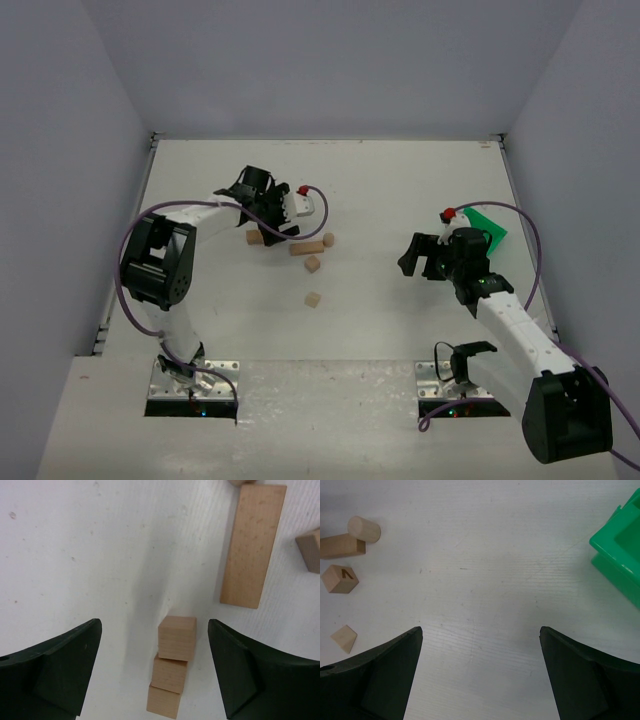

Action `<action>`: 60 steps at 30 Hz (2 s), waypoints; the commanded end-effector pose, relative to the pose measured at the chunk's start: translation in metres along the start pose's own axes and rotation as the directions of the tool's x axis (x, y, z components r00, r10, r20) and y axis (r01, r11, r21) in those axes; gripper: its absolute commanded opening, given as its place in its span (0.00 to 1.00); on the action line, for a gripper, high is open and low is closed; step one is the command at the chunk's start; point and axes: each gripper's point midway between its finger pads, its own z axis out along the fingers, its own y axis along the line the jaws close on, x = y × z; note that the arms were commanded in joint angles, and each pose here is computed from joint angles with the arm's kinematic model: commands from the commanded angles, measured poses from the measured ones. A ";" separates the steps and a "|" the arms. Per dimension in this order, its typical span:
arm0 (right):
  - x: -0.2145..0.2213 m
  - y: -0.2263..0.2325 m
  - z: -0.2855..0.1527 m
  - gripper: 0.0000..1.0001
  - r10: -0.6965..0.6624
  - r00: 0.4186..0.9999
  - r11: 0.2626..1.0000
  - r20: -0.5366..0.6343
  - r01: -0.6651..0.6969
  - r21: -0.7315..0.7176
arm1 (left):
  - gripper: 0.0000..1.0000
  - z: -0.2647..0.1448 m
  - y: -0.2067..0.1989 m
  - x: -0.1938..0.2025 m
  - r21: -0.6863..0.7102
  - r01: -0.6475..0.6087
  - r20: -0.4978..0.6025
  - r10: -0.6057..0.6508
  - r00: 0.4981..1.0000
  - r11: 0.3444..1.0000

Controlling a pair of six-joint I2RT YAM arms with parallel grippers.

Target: Build the wood block tower

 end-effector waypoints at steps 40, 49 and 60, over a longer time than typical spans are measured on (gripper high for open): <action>-0.025 0.004 -0.004 0.99 -0.017 0.997 1.000 0.080 0.017 0.004 | 1.00 0.018 0.030 0.000 -0.187 -0.025 -0.078 0.010 0.997 0.982; -0.025 0.004 -0.004 0.99 -0.018 0.997 1.000 0.080 0.018 0.000 | 1.00 0.018 0.035 -0.008 -0.200 0.001 -0.048 -0.011 0.999 0.980; -0.026 0.005 -0.007 0.99 -0.022 0.996 1.000 0.089 0.023 -0.004 | 1.00 0.001 0.056 -0.039 -0.253 0.074 0.037 -0.067 0.997 0.965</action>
